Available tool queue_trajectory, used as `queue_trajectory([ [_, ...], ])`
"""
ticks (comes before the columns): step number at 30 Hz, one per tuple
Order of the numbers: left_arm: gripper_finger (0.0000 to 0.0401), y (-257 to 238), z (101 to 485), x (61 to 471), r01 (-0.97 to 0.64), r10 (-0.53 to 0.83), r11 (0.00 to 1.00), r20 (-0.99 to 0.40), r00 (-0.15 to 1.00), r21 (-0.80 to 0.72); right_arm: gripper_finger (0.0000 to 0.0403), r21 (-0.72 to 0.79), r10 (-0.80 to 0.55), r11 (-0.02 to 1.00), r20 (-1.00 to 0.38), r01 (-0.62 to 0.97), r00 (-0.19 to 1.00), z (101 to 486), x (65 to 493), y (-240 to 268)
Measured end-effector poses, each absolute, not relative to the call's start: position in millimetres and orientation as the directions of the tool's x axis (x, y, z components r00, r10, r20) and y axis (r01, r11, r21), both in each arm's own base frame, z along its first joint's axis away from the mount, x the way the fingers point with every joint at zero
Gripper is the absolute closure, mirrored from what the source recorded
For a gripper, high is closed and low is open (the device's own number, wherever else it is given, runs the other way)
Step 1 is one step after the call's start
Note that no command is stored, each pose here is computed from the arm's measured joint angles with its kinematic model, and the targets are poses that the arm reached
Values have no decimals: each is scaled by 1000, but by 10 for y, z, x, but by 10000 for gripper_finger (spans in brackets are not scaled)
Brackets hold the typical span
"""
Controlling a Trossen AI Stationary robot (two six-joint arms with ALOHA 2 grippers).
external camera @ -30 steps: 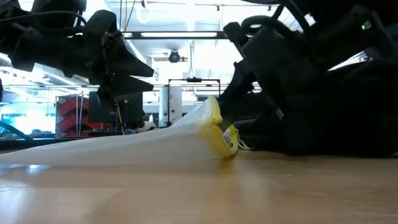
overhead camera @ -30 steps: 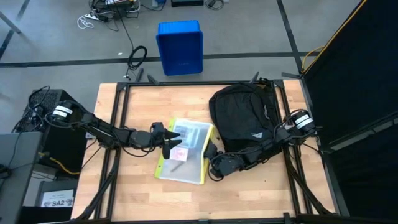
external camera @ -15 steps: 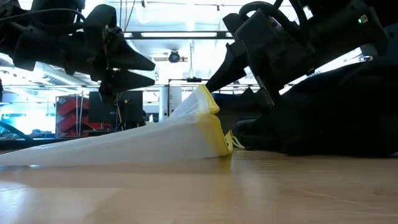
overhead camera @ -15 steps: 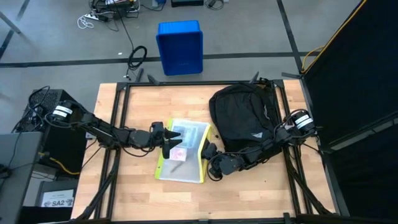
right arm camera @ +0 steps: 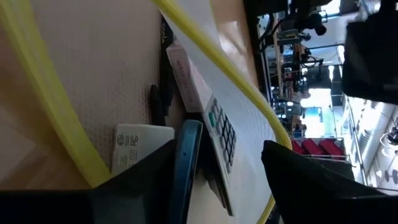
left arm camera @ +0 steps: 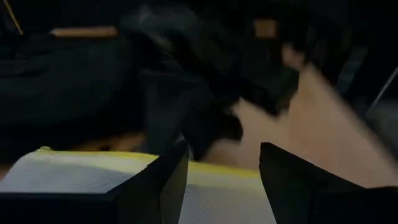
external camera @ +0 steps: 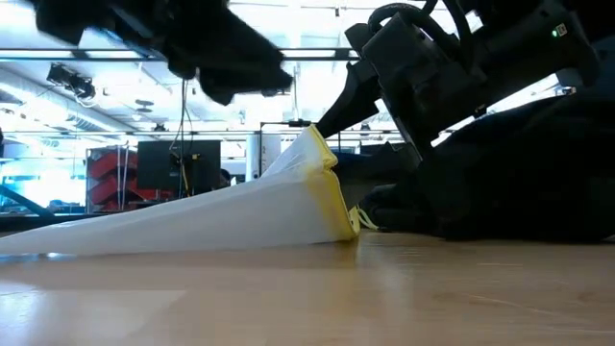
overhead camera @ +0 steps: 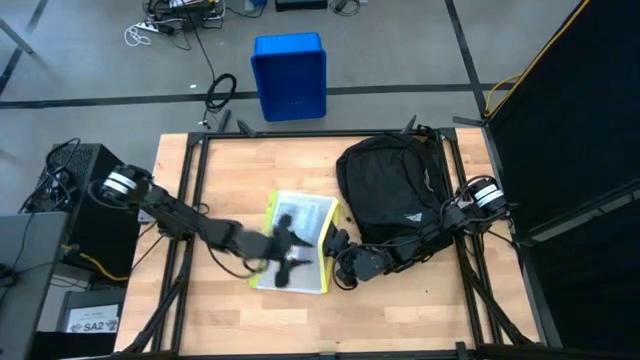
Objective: Unpack backpack
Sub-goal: Put the blue cellphone into the white zip bag
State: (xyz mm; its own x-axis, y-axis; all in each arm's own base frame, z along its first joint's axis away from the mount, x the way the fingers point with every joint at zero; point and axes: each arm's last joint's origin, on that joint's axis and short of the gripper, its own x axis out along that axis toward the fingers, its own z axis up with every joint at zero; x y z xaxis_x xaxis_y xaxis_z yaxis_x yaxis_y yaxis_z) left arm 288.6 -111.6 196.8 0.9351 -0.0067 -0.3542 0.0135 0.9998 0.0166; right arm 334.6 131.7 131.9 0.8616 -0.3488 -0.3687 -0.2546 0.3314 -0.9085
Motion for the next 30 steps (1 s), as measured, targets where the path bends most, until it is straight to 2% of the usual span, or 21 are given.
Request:
queue_trajectory([
  [3,233,-1320,1959,3081,17,47,992,-489,871,124,204,-909,-352,331,-367,-253,861,1320,3347,1315],
  [8,228,-1579,2046,3252,15,87,985,-576,812,170,213,-905,-352,350,-367,-242,861,1322,3347,1314],
  [13,206,-1778,2114,3247,32,68,988,-605,793,152,213,-904,-351,354,-366,-239,862,1324,3348,1314],
  [18,175,-1897,2111,3153,-42,102,993,-603,791,113,202,-897,-354,381,-366,-224,861,1324,3353,1302],
  [21,164,-1934,2031,3157,-128,134,990,-604,786,53,195,-894,-354,389,-366,-220,861,1324,3353,1300],
  [30,147,-1999,1695,3220,-94,147,989,-655,741,116,186,-888,-356,412,-364,-205,861,1328,3360,1288],
])
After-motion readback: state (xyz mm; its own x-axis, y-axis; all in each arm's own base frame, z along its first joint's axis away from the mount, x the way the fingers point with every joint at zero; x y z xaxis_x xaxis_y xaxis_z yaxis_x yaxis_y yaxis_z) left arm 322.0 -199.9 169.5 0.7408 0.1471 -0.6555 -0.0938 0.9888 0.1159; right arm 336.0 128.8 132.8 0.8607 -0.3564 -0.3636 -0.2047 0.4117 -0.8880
